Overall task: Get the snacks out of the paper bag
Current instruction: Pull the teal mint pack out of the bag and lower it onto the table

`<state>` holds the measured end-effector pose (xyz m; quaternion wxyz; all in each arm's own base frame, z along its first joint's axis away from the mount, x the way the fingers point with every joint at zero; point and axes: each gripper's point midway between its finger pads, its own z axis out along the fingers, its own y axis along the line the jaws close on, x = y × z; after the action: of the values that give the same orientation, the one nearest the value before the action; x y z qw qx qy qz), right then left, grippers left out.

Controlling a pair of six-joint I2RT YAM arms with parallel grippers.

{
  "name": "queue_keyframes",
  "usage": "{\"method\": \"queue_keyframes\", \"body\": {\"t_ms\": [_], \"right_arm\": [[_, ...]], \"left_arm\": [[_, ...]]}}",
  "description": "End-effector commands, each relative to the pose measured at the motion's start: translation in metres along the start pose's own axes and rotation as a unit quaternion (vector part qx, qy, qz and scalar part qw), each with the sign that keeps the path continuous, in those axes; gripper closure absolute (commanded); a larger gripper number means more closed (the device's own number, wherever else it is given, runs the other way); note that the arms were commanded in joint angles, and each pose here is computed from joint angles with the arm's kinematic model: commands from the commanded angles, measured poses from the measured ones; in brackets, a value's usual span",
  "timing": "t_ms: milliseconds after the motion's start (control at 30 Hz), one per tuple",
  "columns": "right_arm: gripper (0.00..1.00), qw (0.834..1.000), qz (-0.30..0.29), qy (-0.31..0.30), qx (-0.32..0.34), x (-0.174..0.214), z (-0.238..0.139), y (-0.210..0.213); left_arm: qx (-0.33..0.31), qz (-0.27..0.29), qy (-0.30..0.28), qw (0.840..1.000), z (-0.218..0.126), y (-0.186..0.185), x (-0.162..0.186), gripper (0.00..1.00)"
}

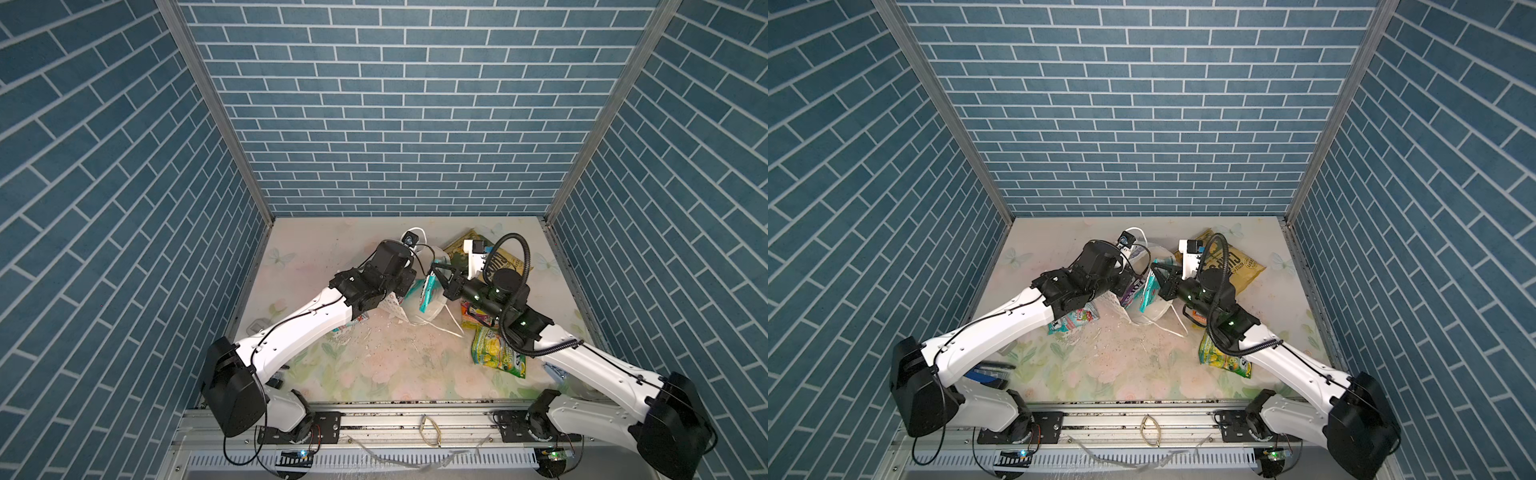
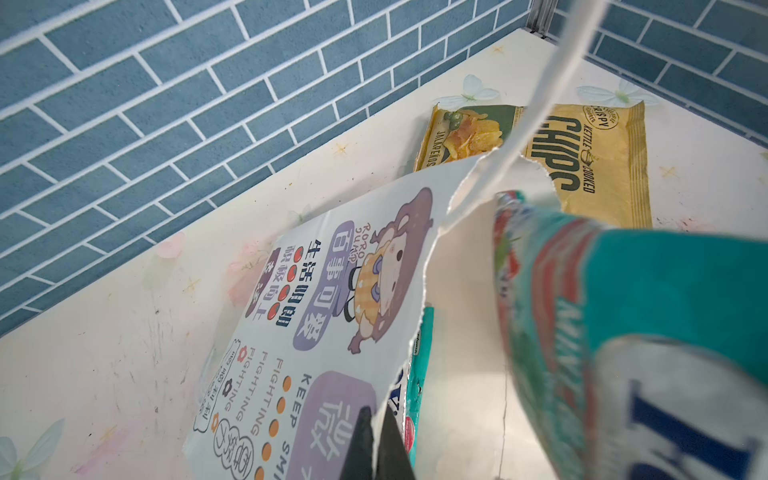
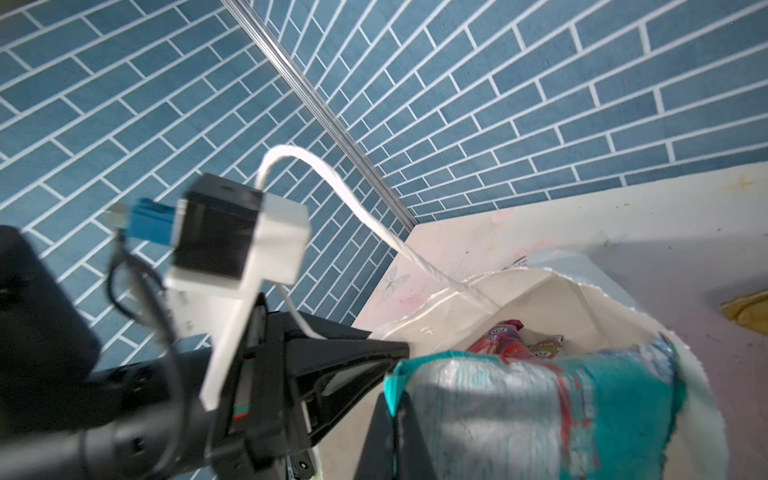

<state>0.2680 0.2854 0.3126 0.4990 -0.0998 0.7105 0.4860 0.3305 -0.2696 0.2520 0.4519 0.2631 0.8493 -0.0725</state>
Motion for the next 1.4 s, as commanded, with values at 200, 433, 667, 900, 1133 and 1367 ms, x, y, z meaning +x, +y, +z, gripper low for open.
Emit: {"method": "queue_keyframes", "body": {"t_ms": [200, 433, 667, 900, 1133, 1367], "right_arm": [[1.0, 0.993, -0.117, 0.002, 0.019, -0.037, -0.053, 0.03], [1.0, 0.982, -0.169, 0.08, 0.037, -0.029, -0.094, 0.041], [1.0, 0.969, -0.144, 0.193, -0.05, 0.016, -0.115, 0.065], [1.0, 0.954, -0.057, 0.272, -0.114, 0.06, -0.137, 0.077], [1.0, 0.923, 0.016, 0.359, -0.134, 0.112, -0.139, 0.066], [1.0, 0.908, 0.047, 0.381, -0.169, 0.133, -0.136, 0.068]], "left_arm": [[0.001, -0.015, -0.032, 0.999, -0.016, 0.005, -0.022, 1.0], [0.001, -0.013, -0.03, 0.999, -0.015, 0.004, -0.022, 1.0], [0.002, -0.012, -0.023, 1.0, -0.01, 0.003, -0.022, 1.0], [0.007, -0.014, -0.02, 1.0, -0.006, 0.001, -0.021, 1.0], [0.008, -0.015, -0.018, 1.0, -0.006, 0.002, -0.02, 1.0], [0.009, -0.015, -0.015, 1.0, -0.002, 0.003, -0.019, 1.0]]}}
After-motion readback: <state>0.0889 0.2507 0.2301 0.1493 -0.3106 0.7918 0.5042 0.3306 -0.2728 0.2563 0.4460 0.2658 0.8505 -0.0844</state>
